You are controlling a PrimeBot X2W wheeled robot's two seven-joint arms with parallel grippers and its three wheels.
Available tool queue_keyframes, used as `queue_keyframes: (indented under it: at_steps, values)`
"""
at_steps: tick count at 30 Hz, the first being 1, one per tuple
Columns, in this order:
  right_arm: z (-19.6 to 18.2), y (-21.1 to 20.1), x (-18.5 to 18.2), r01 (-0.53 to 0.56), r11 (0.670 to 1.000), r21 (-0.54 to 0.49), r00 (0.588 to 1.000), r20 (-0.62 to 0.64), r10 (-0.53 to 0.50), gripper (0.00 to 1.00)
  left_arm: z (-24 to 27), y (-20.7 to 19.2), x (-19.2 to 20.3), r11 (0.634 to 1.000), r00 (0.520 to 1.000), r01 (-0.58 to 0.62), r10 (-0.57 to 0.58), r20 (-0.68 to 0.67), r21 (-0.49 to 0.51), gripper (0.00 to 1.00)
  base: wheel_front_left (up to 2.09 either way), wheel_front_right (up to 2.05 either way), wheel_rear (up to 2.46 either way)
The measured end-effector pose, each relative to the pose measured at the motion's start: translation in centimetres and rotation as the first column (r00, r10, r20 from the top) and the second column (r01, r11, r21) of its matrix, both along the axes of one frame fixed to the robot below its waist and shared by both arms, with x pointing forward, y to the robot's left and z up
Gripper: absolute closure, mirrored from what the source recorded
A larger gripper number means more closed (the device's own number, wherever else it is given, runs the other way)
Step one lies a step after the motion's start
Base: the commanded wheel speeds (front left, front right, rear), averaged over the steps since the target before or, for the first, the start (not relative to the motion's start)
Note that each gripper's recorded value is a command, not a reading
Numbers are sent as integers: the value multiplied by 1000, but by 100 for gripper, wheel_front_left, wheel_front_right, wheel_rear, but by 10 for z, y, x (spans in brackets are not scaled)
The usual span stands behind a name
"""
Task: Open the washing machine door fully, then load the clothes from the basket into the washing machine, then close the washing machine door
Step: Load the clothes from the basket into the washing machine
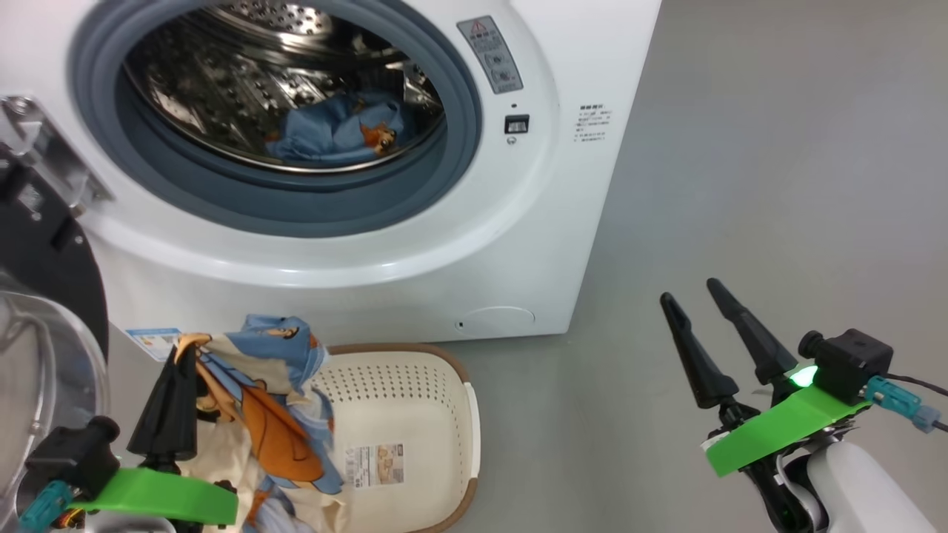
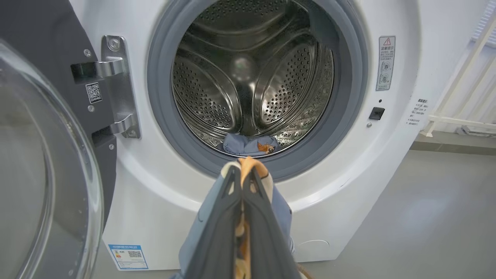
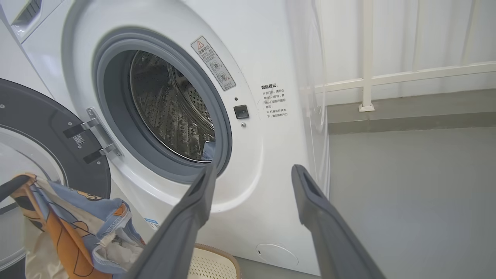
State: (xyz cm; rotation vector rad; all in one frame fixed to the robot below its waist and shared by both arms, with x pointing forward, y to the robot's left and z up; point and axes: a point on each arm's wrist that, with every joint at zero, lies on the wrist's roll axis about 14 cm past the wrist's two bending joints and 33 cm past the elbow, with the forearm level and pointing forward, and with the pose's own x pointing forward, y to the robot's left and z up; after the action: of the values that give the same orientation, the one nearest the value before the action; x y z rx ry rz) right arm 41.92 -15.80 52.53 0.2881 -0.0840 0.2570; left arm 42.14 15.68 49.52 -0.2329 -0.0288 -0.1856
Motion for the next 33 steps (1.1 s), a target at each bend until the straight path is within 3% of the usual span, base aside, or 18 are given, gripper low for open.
queue_keyframes:
  at_steps: [13,33]
  values:
    - [12,-12,-10,36,999,5,999,31,-36,0,47,0,-22,1000,992,-18,20,124,-15,100,0,0,0]
    - [10,-19,-8,52,998,-18,998,28,-52,0,44,-1,-22,999,995,-23,26,101,-28,100,0,0,0]
